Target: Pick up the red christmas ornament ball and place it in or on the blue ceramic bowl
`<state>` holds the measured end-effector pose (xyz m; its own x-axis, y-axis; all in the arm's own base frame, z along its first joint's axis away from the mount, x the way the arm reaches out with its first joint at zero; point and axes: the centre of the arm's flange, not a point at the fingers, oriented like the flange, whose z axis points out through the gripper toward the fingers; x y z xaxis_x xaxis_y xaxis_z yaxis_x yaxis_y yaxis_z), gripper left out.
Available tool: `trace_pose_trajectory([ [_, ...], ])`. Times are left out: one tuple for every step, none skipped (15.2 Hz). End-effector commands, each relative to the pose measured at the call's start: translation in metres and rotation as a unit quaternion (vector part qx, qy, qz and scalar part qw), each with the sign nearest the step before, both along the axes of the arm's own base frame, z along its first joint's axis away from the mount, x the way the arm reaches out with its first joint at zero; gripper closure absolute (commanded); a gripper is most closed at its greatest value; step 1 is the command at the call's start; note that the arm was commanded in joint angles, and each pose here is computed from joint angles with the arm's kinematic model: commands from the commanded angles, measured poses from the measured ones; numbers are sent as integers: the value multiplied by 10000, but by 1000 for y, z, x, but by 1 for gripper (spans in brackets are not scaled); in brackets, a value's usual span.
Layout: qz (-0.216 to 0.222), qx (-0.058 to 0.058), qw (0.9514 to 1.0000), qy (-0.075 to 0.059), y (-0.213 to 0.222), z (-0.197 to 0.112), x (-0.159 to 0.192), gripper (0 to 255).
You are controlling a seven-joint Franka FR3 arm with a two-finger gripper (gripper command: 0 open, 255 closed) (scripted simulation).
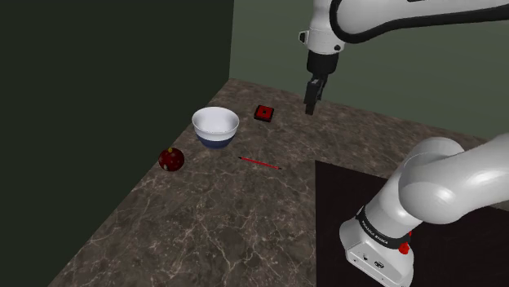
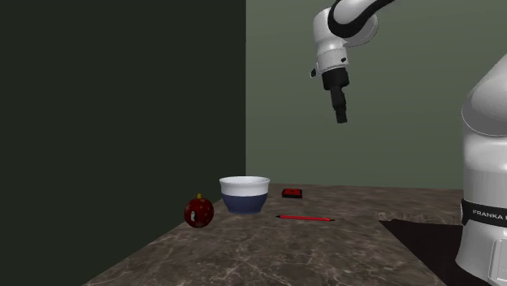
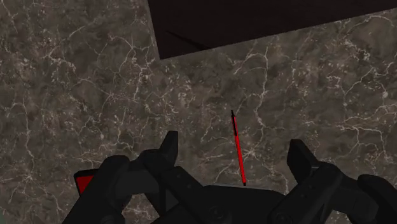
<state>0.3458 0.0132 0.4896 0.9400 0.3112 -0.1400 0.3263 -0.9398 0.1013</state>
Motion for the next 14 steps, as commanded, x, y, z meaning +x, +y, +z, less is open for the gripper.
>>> trace_pose_trajectory([
  [276, 38, 9996, -85, 10, -15, 17, 0],
  [408, 56, 9991, -121, 14, -22, 25, 0],
  [540, 74, 9984, -156, 18, -30, 33, 0],
  [673, 92, 9975, -191, 23, -37, 41, 0],
  [805, 110, 9964, -226, 28, -44, 49, 0],
  [937, 128, 9952, -261, 33, -52, 57, 0],
  [1068, 146, 9937, -296, 38, -59, 65, 0],
  [1200, 164, 9921, -331, 44, -66, 72, 0],
  [1331, 182, 9903, -366, 50, -73, 80, 0],
  [1462, 200, 9882, -401, 56, -80, 87, 0],
  [1593, 218, 9860, -436, 62, -87, 95, 0],
  [1724, 236, 9836, -471, 69, -94, 102, 0],
  [1854, 254, 9810, -505, 75, -101, 109, 0],
  [1984, 272, 9783, -540, 82, -108, 116, 0],
])
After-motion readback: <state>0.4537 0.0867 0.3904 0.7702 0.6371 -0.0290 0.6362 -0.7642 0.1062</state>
